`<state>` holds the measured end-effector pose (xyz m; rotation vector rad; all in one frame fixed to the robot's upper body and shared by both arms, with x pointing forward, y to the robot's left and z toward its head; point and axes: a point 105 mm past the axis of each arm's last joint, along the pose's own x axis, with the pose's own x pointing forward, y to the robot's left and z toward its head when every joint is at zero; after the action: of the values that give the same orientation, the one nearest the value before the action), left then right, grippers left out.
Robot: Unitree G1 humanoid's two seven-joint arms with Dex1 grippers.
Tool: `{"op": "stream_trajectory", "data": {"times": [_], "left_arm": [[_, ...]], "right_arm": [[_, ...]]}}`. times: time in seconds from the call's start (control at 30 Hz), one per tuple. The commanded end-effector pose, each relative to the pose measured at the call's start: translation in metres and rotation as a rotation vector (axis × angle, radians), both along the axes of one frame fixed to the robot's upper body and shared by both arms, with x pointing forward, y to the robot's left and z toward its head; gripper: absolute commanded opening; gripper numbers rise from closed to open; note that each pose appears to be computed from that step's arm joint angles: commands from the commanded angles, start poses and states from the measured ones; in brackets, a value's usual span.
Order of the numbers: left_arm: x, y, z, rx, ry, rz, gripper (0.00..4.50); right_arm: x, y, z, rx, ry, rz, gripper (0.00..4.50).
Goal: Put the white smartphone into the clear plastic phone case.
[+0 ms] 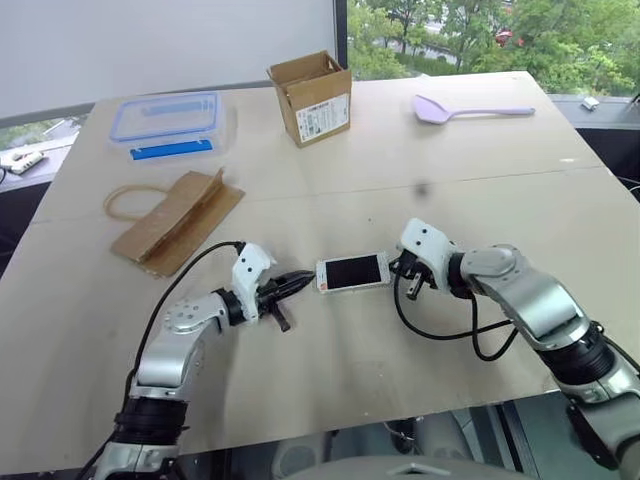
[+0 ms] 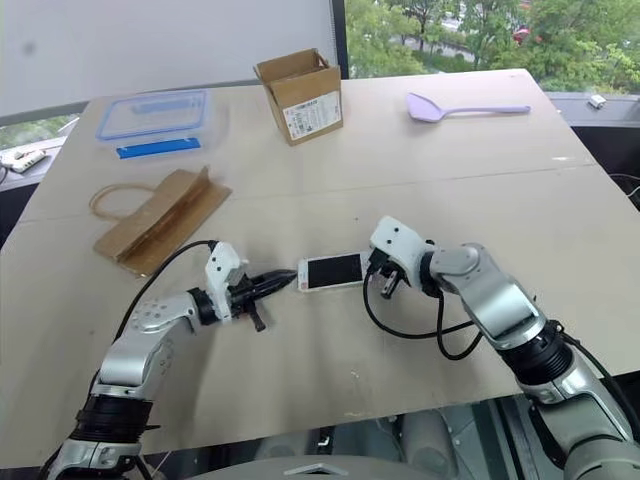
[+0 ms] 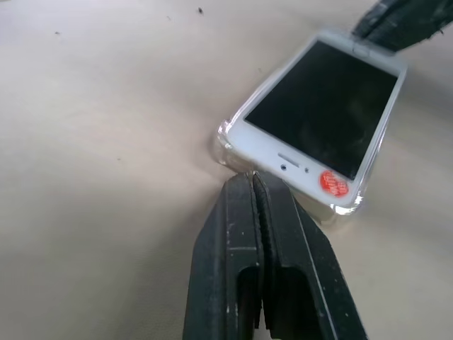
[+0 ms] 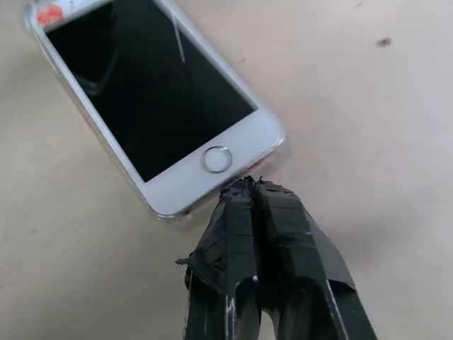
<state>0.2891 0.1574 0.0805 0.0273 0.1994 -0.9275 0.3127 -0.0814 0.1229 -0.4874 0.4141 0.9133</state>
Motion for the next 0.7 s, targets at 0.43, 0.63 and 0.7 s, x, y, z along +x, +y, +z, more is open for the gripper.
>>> {"op": "stream_trajectory", "data": {"times": [0.43, 0.63, 0.7], "left_arm": [[-0.001, -0.041, -0.011, 0.045, -0.016, -0.13, 0.06], [-0.002, -0.041, -0.012, 0.068, -0.022, -0.124, 0.06], [-0.002, -0.041, -0.012, 0.07, -0.023, -0.119, 0.06]], "right_arm": [[0.006, 0.025, 0.018, 0.134, 0.002, 0.033, 0.03], [0.009, 0.016, -0.019, -0.015, 0.121, 0.018, 0.03], [0.007, 0.013, -0.03, -0.05, 0.161, 0.019, 0.03]]}}
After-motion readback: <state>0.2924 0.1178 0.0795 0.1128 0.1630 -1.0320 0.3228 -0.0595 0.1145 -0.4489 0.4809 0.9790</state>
